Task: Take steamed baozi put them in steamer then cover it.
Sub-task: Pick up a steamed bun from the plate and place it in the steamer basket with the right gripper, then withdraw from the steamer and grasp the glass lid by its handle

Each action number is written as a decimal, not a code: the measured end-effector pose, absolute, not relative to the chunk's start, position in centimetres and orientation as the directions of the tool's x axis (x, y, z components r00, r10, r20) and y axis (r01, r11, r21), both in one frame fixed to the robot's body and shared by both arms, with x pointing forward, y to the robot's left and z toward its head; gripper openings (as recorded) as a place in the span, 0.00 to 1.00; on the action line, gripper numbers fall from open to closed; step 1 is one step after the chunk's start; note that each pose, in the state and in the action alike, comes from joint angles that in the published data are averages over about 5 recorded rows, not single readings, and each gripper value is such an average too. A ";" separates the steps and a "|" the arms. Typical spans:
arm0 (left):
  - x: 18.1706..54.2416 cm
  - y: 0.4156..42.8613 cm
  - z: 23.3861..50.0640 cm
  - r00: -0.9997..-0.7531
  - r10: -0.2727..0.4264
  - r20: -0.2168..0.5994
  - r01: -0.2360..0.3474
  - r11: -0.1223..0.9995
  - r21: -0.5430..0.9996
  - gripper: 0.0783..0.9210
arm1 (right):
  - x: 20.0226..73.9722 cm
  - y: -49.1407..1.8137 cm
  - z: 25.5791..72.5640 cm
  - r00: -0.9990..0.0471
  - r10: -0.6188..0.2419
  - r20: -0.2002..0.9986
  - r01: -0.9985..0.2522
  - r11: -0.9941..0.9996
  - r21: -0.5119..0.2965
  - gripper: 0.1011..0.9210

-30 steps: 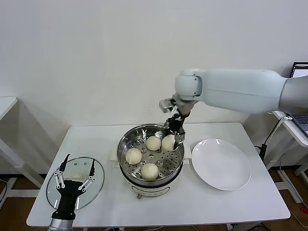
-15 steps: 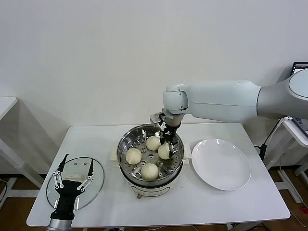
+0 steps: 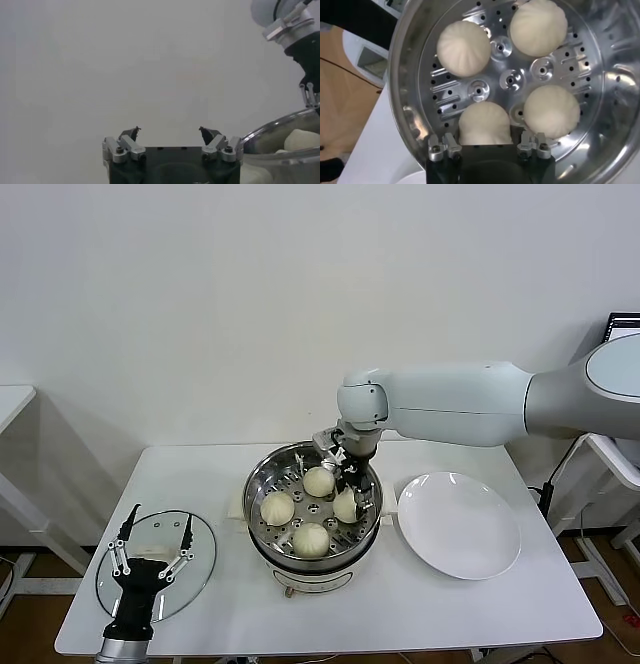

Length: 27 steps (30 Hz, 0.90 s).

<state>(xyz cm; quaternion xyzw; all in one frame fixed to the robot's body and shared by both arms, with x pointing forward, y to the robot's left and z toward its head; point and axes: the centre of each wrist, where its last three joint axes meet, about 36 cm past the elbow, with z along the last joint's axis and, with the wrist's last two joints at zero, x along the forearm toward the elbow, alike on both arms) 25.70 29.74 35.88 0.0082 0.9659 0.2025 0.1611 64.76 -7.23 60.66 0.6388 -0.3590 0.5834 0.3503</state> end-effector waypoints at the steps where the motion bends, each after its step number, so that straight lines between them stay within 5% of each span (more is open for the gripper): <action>1: 25.7 29.8 35.9 -0.948 0.081 -0.308 -0.050 0.918 0.394 0.88 | 64.7 -7.2 60.6 0.063 -0.050 0.997 -0.867 -0.497 0.030 0.80; 5: 25.8 29.8 35.8 -0.948 0.080 -0.308 -0.051 0.918 0.394 0.88 | 64.7 -7.3 60.7 0.066 -0.058 0.996 -0.866 -0.499 0.028 0.87; 17: 26.1 30.0 35.8 -0.950 0.078 -0.303 -0.054 0.913 0.405 0.88 | 64.7 -8.2 62.0 0.063 -0.151 0.986 -0.872 -0.489 -0.019 0.88; 22: 26.5 30.4 35.6 -0.952 0.072 -0.297 -0.068 0.898 0.435 0.88 | 64.8 -9.6 63.6 0.010 -0.299 0.954 -0.874 -0.466 -0.137 0.88; 27: 27.2 31.1 35.4 -0.955 0.063 -0.290 -0.093 0.864 0.494 0.88 | 64.7 -12.0 64.2 -0.127 -0.507 0.853 -0.860 -0.372 -0.350 0.88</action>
